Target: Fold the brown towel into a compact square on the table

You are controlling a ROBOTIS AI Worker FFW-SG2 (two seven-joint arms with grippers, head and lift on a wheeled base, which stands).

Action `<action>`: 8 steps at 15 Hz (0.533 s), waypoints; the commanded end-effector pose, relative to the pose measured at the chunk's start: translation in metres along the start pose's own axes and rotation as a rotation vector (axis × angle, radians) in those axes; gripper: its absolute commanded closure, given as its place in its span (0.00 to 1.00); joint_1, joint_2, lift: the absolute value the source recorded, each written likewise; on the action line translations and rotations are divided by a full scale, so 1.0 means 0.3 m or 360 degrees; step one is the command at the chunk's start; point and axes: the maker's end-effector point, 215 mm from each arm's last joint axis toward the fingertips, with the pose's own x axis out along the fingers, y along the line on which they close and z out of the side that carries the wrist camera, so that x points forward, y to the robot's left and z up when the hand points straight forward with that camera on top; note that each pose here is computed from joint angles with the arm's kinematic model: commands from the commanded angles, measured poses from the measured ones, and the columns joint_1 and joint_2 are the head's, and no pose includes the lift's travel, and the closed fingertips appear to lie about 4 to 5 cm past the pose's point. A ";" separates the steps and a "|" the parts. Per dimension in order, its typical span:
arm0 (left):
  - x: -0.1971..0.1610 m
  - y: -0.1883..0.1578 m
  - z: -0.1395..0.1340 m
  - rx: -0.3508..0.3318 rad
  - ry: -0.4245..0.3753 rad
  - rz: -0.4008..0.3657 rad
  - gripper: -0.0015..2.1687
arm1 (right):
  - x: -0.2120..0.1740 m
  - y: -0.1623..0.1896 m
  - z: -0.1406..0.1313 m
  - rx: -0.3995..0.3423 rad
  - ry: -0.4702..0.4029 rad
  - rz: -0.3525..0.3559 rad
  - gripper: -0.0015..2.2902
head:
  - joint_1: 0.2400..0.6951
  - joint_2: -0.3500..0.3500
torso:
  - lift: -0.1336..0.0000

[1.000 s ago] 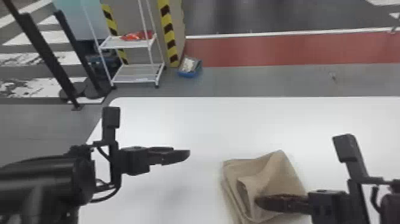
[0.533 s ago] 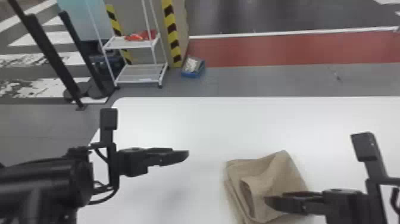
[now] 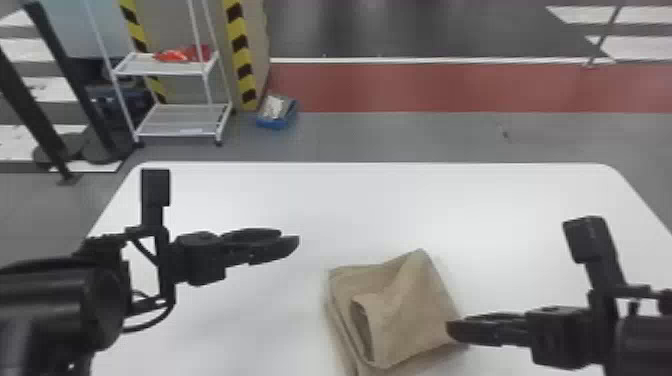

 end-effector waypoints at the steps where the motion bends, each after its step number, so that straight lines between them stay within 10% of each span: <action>1: 0.097 0.004 -0.026 0.0023 0.0080 -0.0016 0.82 | 0.002 -0.005 -0.049 0.0015 0.0039 -0.0013 0.86 | 1.00 0.45 | 0.07; 8: 0.265 0.027 -0.131 0.0138 0.0238 -0.0109 0.84 | 0.026 0.019 -0.029 -0.0204 0.0057 -0.0017 0.86 | 1.00 0.37 | 0.07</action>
